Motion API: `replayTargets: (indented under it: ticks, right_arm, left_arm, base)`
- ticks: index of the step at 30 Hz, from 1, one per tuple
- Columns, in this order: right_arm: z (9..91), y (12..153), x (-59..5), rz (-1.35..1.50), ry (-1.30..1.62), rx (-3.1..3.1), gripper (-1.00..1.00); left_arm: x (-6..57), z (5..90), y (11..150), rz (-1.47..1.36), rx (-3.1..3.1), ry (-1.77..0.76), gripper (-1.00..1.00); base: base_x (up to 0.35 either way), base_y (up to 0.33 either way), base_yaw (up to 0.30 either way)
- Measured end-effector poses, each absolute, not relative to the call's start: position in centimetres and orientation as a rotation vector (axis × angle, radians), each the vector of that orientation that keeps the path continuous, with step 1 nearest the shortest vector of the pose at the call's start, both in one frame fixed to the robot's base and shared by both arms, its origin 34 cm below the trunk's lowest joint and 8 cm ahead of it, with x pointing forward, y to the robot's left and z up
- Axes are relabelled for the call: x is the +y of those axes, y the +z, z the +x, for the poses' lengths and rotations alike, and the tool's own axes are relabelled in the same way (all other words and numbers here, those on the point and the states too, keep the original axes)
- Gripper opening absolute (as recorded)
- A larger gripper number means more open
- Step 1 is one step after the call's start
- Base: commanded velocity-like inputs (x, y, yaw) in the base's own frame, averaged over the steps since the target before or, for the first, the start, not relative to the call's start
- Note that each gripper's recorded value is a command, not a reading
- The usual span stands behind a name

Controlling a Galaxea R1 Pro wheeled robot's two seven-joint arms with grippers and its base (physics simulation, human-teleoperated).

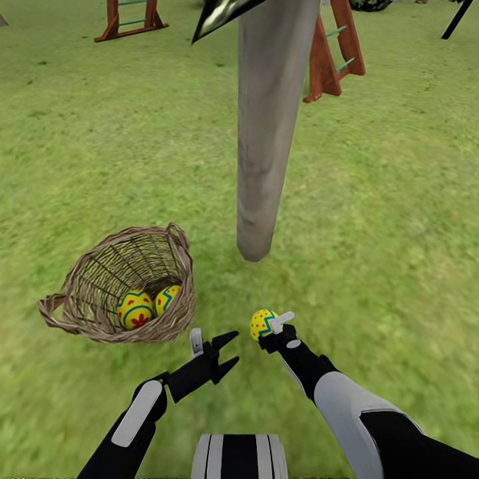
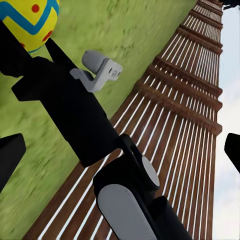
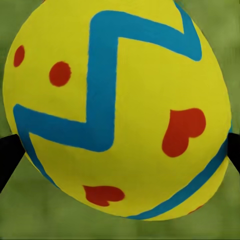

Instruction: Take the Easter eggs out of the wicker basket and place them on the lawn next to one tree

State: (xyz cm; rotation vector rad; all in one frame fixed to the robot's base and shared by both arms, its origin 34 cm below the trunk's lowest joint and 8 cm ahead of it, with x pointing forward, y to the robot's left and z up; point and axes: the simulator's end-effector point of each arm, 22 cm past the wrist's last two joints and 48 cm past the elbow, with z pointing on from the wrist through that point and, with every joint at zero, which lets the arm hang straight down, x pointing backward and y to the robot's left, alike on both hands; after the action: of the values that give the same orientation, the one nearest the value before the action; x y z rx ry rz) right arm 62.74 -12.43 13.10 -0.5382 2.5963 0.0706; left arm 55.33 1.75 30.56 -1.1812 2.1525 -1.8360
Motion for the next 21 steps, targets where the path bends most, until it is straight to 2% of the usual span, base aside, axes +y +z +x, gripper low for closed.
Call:
replayTargets:
  ticks: [7, 13, 21]
  right_arm:
    - [62.53, 12.81, -12.65, -0.532, 0.061, 2.609, -1.00]
    - [62.63, 12.89, -12.68, -0.530, 0.059, 2.607, -1.00]
    - [62.74, 12.90, -12.73, -0.528, 0.058, 2.605, -1.00]
  left_arm:
    - [1.76, 55.26, 30.36, -1.187, 2.153, -1.835, 1.00]
    - [1.76, 55.23, 30.34, -1.185, 2.157, -1.832, 1.00]
    - [1.76, 55.26, 30.34, -1.185, 2.155, -1.833, 1.00]
  base:
    - [0.001, 0.000, 0.000]
    - [0.233, 0.000, 0.000]
    - [0.019, 0.000, 0.000]
